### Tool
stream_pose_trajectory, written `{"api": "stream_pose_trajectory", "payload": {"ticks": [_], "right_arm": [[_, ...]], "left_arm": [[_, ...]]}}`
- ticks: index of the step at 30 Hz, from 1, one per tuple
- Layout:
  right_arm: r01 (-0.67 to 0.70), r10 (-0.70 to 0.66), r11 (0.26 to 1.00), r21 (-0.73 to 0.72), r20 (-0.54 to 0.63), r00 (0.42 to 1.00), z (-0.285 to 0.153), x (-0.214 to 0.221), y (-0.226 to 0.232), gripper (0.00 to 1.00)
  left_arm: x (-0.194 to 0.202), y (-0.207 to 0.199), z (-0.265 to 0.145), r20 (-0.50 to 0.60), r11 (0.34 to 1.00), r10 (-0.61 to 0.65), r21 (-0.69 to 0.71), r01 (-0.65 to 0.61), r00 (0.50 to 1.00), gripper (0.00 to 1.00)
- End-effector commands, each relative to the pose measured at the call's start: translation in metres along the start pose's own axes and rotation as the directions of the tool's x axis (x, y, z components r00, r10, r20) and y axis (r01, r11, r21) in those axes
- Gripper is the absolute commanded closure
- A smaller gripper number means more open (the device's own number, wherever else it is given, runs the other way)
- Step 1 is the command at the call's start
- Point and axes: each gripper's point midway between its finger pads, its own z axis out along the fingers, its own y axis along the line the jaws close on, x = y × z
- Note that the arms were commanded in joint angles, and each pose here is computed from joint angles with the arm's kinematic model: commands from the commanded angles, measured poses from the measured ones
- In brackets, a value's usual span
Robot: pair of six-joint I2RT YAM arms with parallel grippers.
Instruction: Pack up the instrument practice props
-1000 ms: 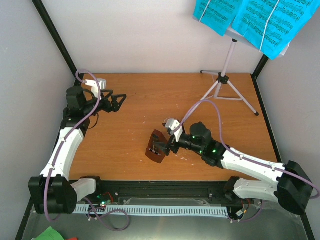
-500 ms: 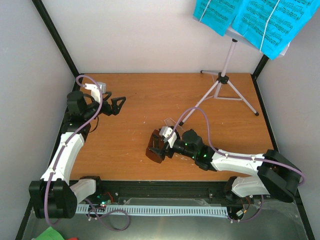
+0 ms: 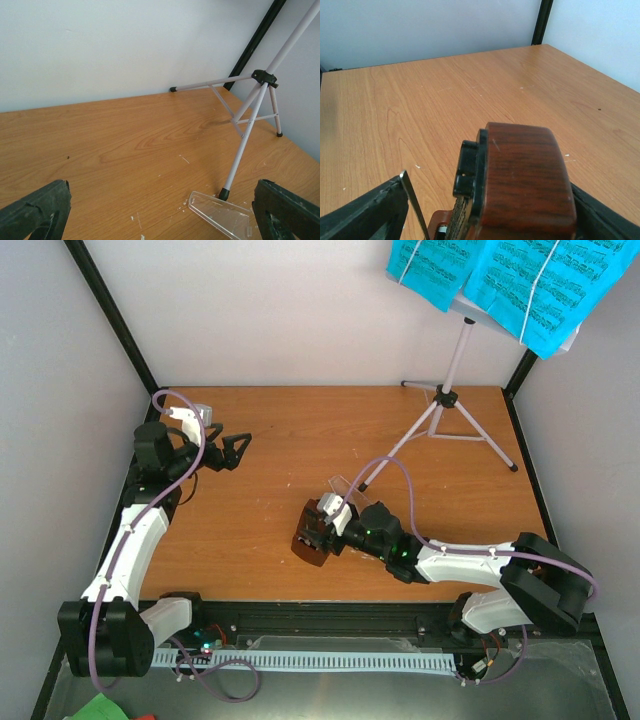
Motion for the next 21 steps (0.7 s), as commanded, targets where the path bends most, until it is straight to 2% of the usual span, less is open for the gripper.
{"api": "stream_pose_trajectory", "payload": {"ticks": [1,5,9,15,21], "right_arm": [[-0.022,0.022,1.0,0.014,0.038,0.999,-0.003,-0.004,0.0,0.29],[-0.029,0.029,1.0,0.006,0.033,0.999,-0.004,-0.002,0.002,0.34],[-0.028,0.028,1.0,0.004,0.027,0.999,-0.003,0.0,0.002,0.4],[-0.043,0.042,0.999,0.023,0.033,0.999,-0.006,-0.001,-0.001,0.44],[-0.051,0.05,0.998,0.027,0.027,0.998,-0.007,0.003,-0.001,0.44]], "left_arm": [[-0.002,-0.008,0.004,0.008,0.998,-0.001,0.055,0.0,1.0,0.01],[0.02,-0.048,0.021,-0.07,0.973,0.007,0.229,0.009,0.997,0.04],[0.056,-0.098,0.036,-0.217,0.903,0.02,0.423,0.075,0.976,0.1],[0.086,-0.123,0.036,-0.343,0.859,0.012,0.485,0.166,0.939,0.19],[0.098,-0.136,0.023,-0.374,0.804,-0.006,0.549,0.226,0.928,0.23]]}}
